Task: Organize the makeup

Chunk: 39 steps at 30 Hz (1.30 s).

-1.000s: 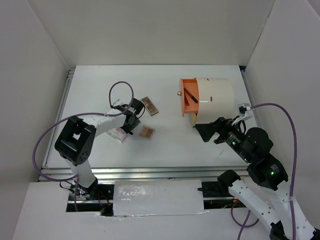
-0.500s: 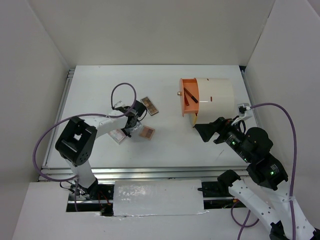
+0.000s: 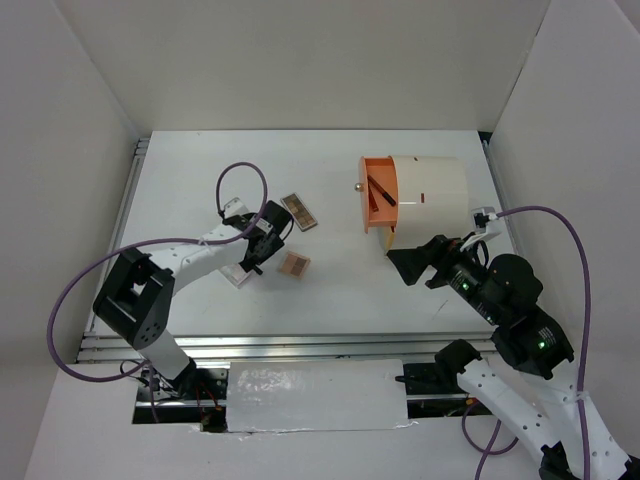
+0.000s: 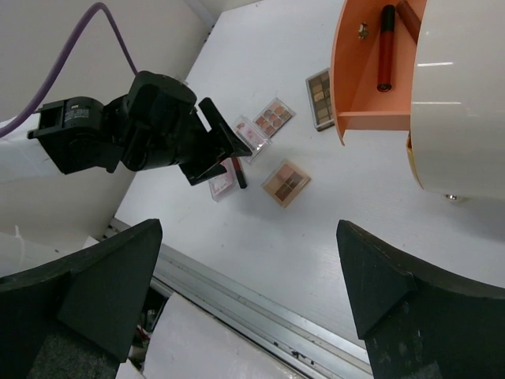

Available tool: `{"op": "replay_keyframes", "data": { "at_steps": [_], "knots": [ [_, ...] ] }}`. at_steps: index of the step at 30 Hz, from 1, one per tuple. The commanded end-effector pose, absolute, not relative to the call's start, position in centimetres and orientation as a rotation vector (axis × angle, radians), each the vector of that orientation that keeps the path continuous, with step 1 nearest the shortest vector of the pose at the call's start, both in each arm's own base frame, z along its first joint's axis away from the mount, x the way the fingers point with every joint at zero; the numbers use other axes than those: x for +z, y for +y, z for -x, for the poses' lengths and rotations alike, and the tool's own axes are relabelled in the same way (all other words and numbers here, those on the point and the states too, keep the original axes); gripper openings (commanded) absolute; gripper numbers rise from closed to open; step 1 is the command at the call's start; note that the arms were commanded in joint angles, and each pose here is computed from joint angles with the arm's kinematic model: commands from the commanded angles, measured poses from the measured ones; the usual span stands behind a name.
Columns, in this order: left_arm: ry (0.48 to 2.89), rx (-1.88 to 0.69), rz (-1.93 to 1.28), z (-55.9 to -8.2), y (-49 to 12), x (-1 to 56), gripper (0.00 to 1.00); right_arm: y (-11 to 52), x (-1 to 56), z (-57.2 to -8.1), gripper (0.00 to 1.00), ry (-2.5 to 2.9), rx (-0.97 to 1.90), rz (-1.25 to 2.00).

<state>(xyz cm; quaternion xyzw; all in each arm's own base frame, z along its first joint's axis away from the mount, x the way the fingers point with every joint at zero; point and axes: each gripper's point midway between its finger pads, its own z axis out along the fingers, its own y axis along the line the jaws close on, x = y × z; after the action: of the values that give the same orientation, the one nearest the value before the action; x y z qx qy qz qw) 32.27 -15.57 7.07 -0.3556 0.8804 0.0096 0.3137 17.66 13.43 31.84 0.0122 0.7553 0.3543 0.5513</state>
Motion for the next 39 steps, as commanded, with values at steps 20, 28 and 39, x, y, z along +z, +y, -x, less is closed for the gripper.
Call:
{"op": "replay_keyframes", "data": {
  "at_steps": [20,28,39],
  "knots": [
    [2.341,0.093,0.972,-31.6,-15.0,3.4,0.71,14.0,32.6,-17.9,1.0,1.754,0.862,-0.012],
    [2.365,0.101,0.978,-31.7,-14.7,2.0,0.7,14.3,32.5,-18.1,1.0,1.761,0.871,-0.008],
    [2.377,0.113,0.977,-31.7,-14.6,1.3,0.43,14.3,32.7,-18.2,1.0,1.762,0.869,-0.006]
  ]
}}
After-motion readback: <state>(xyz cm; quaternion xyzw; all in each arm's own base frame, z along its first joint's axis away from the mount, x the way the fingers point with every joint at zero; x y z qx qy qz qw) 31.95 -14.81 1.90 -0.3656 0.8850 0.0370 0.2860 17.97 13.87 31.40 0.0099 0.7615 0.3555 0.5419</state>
